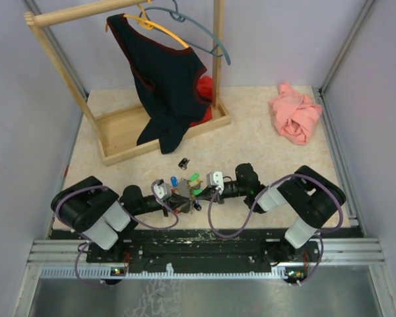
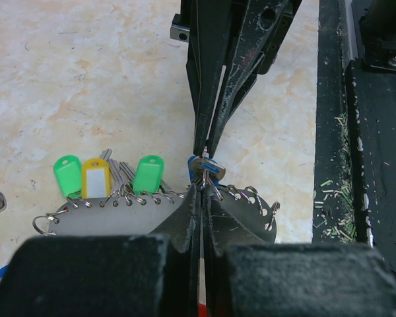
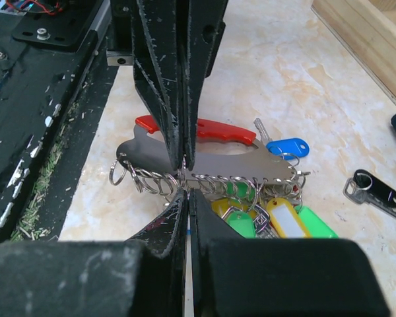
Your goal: Put the keys on the keyring
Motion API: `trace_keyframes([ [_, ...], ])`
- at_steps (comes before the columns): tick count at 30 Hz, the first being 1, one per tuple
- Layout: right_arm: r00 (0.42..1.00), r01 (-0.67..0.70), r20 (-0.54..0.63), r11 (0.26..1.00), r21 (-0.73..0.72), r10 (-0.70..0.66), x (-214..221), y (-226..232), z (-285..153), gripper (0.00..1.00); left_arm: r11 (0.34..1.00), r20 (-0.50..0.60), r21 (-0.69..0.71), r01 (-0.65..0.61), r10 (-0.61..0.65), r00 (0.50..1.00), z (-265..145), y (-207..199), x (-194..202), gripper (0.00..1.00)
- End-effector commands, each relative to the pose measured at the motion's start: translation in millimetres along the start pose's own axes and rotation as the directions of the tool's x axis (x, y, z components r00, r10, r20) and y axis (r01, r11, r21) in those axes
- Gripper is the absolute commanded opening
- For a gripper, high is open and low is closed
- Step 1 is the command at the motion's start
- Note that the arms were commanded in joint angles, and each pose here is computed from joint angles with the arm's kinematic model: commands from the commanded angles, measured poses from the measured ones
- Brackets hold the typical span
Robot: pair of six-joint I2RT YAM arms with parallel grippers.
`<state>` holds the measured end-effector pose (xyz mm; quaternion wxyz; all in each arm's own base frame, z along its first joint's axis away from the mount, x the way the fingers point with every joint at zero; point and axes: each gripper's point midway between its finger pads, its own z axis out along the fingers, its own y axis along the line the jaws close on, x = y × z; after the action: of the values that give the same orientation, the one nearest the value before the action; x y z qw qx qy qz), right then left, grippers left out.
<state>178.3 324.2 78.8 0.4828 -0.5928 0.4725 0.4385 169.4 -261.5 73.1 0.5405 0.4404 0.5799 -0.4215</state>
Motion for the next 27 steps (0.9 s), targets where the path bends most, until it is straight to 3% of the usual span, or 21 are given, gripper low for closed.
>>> trace_keyframes([
  [1, 0.998, 0.018, 0.067, 1.000, -0.012, -0.017, -22, -8, -2, 0.00, 0.989, 0.180, 0.001, -0.148, 0.145, 0.973, -3, -5, -47, 0.01],
  [27, 0.996, -0.051, 0.068, 0.998, -0.041, 0.054, -15, -9, 6, 0.00, 0.988, 0.182, 0.021, -0.156, 0.150, 0.972, -2, -8, -47, 0.01],
])
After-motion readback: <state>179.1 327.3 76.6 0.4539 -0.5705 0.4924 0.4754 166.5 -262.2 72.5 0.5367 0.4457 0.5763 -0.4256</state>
